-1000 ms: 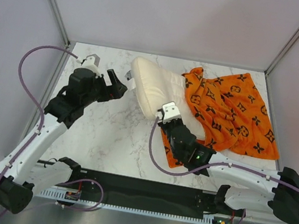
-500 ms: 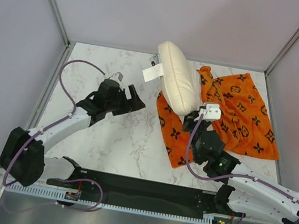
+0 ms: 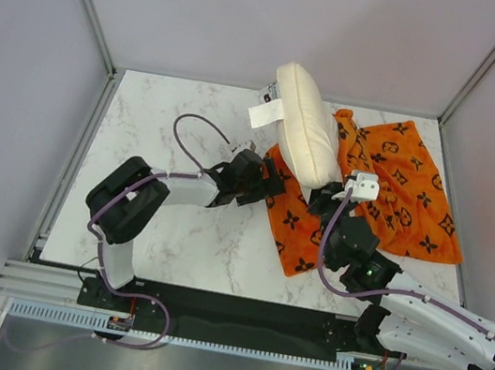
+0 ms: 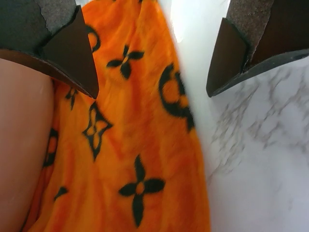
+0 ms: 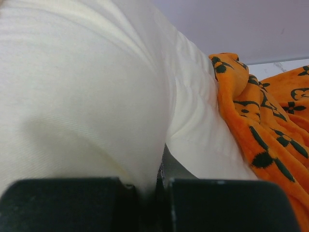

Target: Put the pillow into the pillowcase

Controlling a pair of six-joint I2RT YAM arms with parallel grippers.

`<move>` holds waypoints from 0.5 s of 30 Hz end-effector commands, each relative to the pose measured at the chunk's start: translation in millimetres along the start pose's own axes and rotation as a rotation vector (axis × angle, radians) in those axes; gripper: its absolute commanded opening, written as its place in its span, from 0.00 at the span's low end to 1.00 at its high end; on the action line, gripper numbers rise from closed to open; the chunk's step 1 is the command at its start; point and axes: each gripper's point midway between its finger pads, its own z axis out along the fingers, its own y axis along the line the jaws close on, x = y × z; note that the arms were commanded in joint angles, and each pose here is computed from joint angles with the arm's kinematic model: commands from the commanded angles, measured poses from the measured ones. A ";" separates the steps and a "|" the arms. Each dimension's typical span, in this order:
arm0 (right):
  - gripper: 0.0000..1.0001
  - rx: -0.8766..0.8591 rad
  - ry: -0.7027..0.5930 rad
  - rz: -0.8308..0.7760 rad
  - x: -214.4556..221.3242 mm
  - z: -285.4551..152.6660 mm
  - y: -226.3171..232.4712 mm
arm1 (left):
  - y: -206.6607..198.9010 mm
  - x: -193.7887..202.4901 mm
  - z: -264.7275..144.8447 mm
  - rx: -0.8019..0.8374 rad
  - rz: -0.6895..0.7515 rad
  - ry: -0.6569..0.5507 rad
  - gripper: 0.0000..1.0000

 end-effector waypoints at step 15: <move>0.00 0.021 -0.119 0.167 -46.8 -4.0 -12.3 | -54.4 -42.1 71.1 0.214 -0.048 -0.248 0.02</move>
